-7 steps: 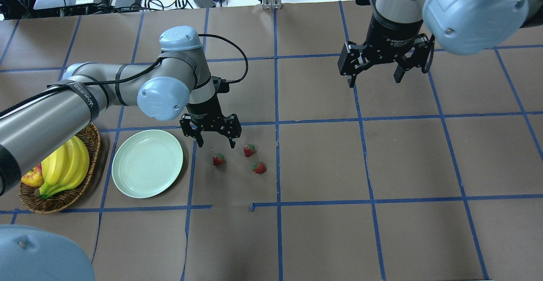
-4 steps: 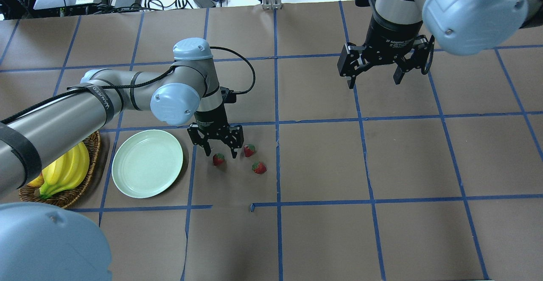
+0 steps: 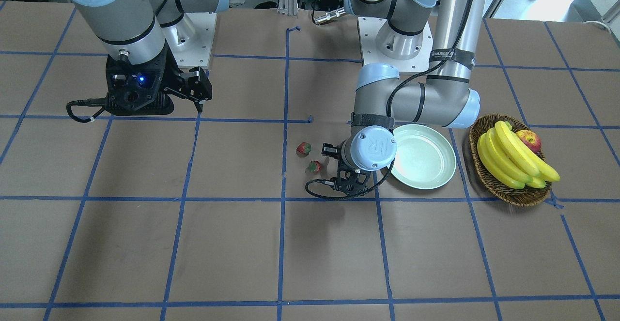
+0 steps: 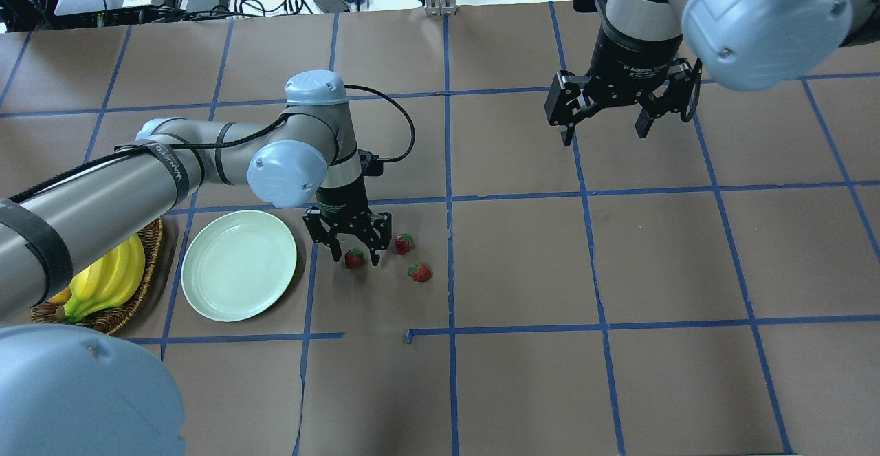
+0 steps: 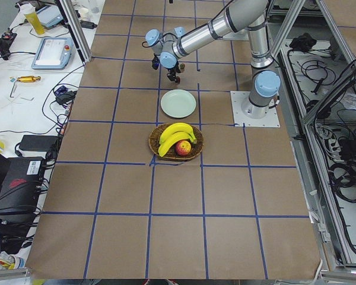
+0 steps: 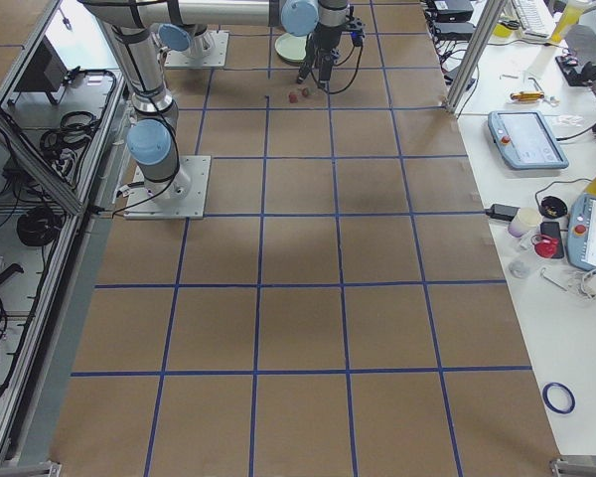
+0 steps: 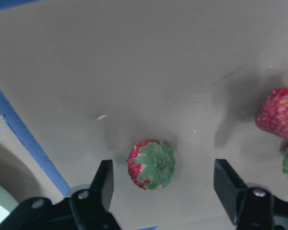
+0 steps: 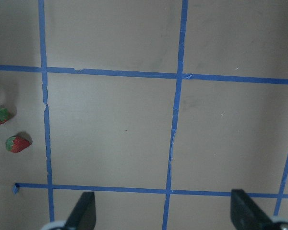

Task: Collect all strawberries into plate
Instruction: 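Close the left gripper on the strawberry, then carry the strawberry over the green plate with the left gripper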

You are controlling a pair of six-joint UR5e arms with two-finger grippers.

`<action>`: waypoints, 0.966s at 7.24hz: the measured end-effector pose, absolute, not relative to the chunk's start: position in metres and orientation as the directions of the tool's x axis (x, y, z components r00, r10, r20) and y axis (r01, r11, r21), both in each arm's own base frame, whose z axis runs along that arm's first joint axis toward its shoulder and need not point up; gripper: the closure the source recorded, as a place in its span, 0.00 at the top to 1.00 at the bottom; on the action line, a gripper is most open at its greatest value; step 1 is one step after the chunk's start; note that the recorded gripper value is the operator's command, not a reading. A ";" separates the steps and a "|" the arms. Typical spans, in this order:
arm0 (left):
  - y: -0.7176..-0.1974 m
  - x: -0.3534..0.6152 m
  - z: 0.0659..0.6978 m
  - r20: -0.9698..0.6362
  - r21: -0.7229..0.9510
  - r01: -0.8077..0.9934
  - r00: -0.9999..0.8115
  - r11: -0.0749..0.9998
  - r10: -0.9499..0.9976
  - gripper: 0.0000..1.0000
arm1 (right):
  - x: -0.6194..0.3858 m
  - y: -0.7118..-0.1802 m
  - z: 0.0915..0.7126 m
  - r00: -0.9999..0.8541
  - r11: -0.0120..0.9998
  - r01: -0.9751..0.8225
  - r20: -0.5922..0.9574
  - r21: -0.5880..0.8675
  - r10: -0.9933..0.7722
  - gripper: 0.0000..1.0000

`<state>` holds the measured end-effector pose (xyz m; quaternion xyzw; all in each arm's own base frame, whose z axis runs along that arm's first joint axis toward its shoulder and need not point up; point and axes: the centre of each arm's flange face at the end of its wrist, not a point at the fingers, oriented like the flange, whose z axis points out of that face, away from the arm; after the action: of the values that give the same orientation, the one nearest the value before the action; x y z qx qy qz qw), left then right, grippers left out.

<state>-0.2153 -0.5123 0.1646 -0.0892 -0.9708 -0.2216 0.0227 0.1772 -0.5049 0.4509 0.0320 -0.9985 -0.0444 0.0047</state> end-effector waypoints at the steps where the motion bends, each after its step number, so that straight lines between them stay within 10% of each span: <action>1: -0.512 -0.215 0.164 0.083 0.427 0.183 -0.983 0.886 0.163 0.00 | 0.178 -0.505 0.451 -0.998 0.994 -0.064 0.007 0.089 -0.065 1.00; 7: -0.548 -0.184 0.240 -0.028 0.366 0.198 -0.974 0.909 0.223 0.00 | 0.178 -0.505 0.451 -0.998 0.994 -0.064 0.007 0.090 -0.065 1.00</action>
<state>-0.1843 -0.5477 0.2395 -0.1078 -0.9765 -0.1836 -0.0348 0.1778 -0.5046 0.4506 0.0322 -0.9985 -0.0447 0.0047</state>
